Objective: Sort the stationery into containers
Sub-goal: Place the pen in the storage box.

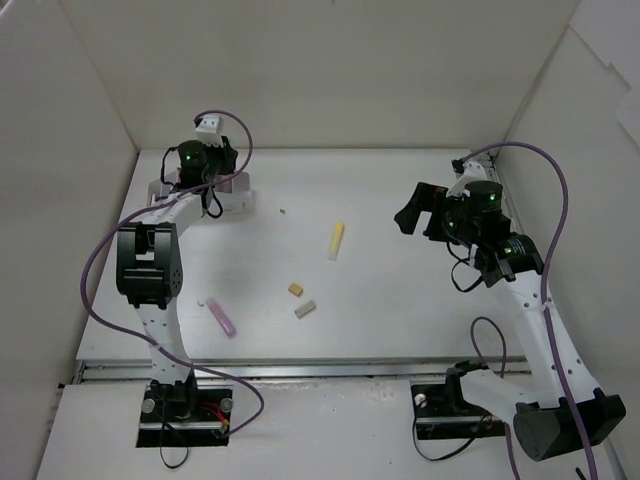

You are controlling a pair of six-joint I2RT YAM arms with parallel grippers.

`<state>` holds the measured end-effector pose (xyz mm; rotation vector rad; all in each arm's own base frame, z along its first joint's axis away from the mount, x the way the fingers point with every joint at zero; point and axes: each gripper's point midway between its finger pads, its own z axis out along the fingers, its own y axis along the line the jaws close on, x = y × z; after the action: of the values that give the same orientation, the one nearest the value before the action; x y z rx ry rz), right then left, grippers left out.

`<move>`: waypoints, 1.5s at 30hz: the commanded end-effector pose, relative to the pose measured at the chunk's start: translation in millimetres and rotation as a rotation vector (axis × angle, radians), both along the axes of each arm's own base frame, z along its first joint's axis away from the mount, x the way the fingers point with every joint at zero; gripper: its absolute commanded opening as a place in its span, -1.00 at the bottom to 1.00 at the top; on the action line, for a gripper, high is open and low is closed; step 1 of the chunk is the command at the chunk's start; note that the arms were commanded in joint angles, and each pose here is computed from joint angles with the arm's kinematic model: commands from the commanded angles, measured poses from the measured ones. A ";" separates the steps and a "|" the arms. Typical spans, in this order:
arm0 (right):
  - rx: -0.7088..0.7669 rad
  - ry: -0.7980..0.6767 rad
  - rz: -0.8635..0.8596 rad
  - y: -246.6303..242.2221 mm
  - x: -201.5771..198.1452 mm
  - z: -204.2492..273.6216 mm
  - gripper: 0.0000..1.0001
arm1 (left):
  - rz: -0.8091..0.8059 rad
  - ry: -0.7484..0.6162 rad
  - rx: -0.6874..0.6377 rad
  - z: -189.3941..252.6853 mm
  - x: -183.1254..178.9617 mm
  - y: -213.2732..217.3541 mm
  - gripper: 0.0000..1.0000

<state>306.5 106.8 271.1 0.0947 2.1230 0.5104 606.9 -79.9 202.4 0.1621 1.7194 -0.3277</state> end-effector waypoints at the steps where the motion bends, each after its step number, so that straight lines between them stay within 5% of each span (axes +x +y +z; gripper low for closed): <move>1: -0.011 -0.096 0.005 -1.4 17.4 14.4 0.96 | 0.034 -0.261 -0.042 93.8 15.4 0.4 -1.00; 15: -0.052 -0.145 0.027 -6.5 11.5 18.9 0.96 | 0.241 -0.240 0.052 39.6 21.0 39.9 -0.99; 23: -0.045 -0.157 0.028 -6.8 5.0 21.3 0.96 | 0.245 -0.215 0.029 36.0 18.5 39.5 -0.55; 35: -0.041 -0.161 0.023 -8.2 0.5 20.7 0.96 | 0.227 -0.201 0.000 44.2 0.3 40.0 -0.38; 41: -0.015 -0.024 0.047 13.7 27.0 -15.5 0.96 | 0.140 -0.226 -0.052 95.1 -33.2 24.3 0.61; 42: -0.022 -0.009 0.084 31.8 28.6 -22.7 0.96 | 0.104 -0.223 -0.062 102.5 -41.1 18.0 0.99; 45: -0.036 0.069 0.080 60.1 53.8 -58.3 0.96 | 0.089 -0.185 -0.095 129.8 -72.2 15.1 0.99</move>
<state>330.5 137.6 223.5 -0.0091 2.2197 0.5074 565.8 -58.7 229.1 0.0283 1.6912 -0.2425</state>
